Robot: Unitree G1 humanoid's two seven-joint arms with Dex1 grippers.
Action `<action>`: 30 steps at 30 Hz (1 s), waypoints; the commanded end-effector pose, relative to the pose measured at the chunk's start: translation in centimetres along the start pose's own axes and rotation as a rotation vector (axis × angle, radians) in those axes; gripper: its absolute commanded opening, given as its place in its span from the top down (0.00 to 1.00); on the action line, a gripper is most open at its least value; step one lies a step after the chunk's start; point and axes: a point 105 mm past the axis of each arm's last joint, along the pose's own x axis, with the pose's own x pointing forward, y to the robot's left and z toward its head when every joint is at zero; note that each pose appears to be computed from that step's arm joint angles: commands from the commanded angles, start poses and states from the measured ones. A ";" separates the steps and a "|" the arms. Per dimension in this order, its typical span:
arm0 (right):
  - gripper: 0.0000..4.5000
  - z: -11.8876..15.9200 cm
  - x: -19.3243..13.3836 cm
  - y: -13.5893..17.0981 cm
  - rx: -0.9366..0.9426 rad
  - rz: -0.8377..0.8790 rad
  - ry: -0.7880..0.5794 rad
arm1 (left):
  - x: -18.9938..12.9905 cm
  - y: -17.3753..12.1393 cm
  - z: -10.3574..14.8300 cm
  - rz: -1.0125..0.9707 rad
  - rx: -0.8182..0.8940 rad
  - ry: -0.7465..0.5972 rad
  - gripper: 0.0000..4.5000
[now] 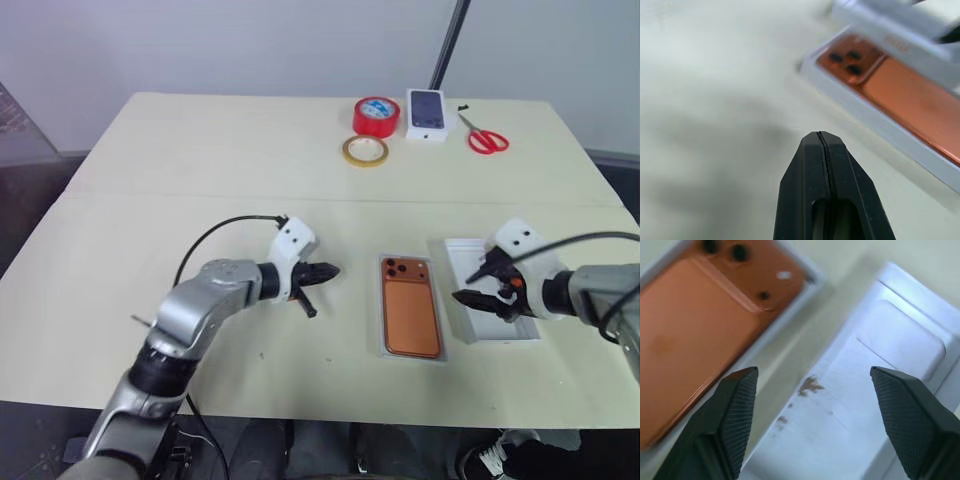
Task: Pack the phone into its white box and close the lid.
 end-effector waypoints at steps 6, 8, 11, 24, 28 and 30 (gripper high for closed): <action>0.48 -0.6 1.9 0.0 0.156 -0.043 0.070 | -2.5 -3.0 0.0 -0.174 0.298 -0.051 1.00; 0.70 -0.6 2.1 0.2 0.177 -0.039 0.067 | -2.4 -3.0 -0.3 -0.171 0.302 -0.046 1.00; 0.99 -0.6 2.2 0.3 0.192 -0.035 0.056 | -2.0 -2.9 -0.5 -0.162 0.298 -0.048 1.00; 0.99 8.4 -3.1 2.1 0.271 0.337 -0.387 | -2.7 2.2 0.3 0.142 0.130 -0.155 1.00; 0.99 9.8 -3.4 6.0 0.314 0.571 -0.415 | -3.0 4.0 0.6 0.207 0.151 -0.151 1.00; 0.99 10.7 -3.2 9.5 0.404 0.723 -0.440 | -3.1 5.0 1.2 0.232 0.158 -0.162 1.00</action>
